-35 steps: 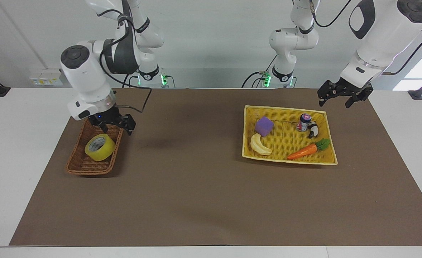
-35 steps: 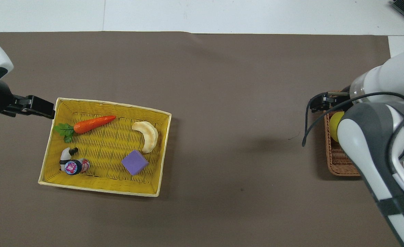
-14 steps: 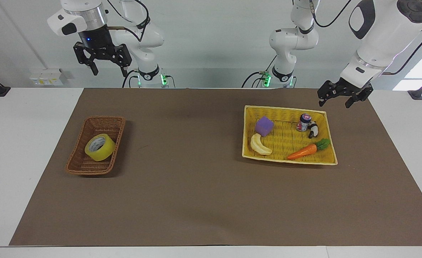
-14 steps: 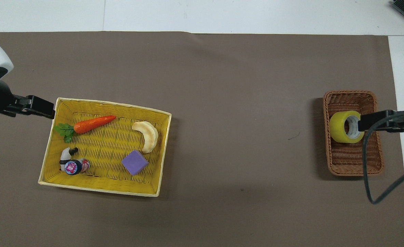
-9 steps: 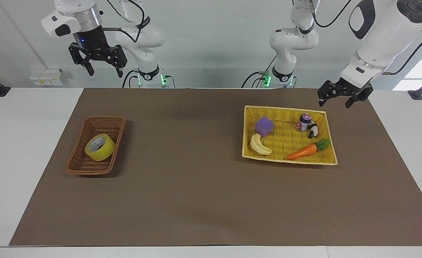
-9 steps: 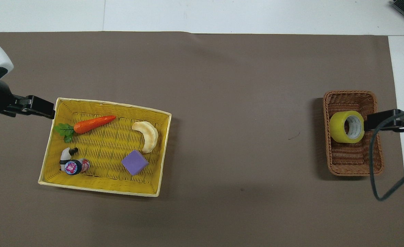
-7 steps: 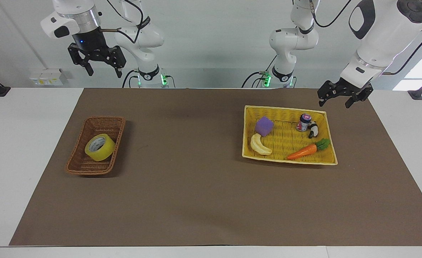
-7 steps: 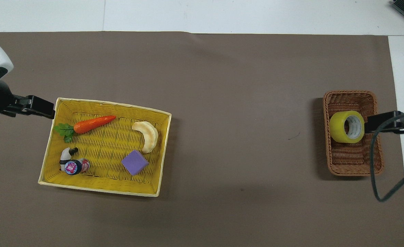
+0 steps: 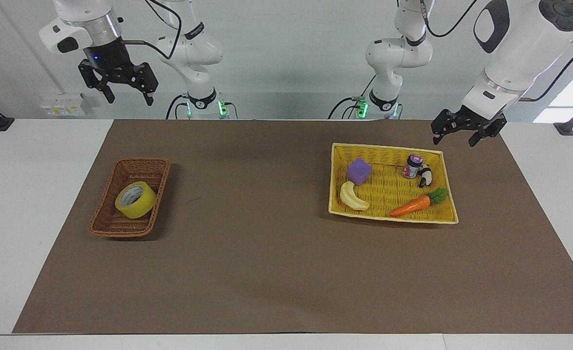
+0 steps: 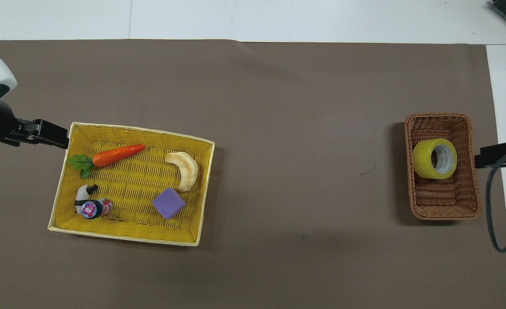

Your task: Move tape to another basket

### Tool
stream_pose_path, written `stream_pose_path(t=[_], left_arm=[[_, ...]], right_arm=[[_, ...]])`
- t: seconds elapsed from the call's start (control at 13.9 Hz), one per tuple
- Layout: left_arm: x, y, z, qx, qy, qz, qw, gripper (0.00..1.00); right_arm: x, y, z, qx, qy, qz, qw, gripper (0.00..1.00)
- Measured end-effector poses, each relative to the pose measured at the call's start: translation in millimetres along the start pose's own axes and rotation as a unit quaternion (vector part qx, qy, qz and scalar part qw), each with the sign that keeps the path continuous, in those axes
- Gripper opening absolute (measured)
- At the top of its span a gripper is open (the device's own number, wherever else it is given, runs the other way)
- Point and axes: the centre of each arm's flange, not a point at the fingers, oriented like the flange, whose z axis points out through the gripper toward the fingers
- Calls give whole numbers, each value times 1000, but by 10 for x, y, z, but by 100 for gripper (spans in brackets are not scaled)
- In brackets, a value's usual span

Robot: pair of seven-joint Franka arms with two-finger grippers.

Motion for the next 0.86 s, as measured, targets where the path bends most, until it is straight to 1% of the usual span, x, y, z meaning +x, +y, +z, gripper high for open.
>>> stream_pose_path(t=[0.36,0.86], left_arm=[[0,0,0,0,0,0,1000,100],[0,0,0,0,0,0,1000,100]], right_arm=[[-10,-27,0,0,0,-26,1000,100],[-11,-20,3,0,0,-25,1000,100]])
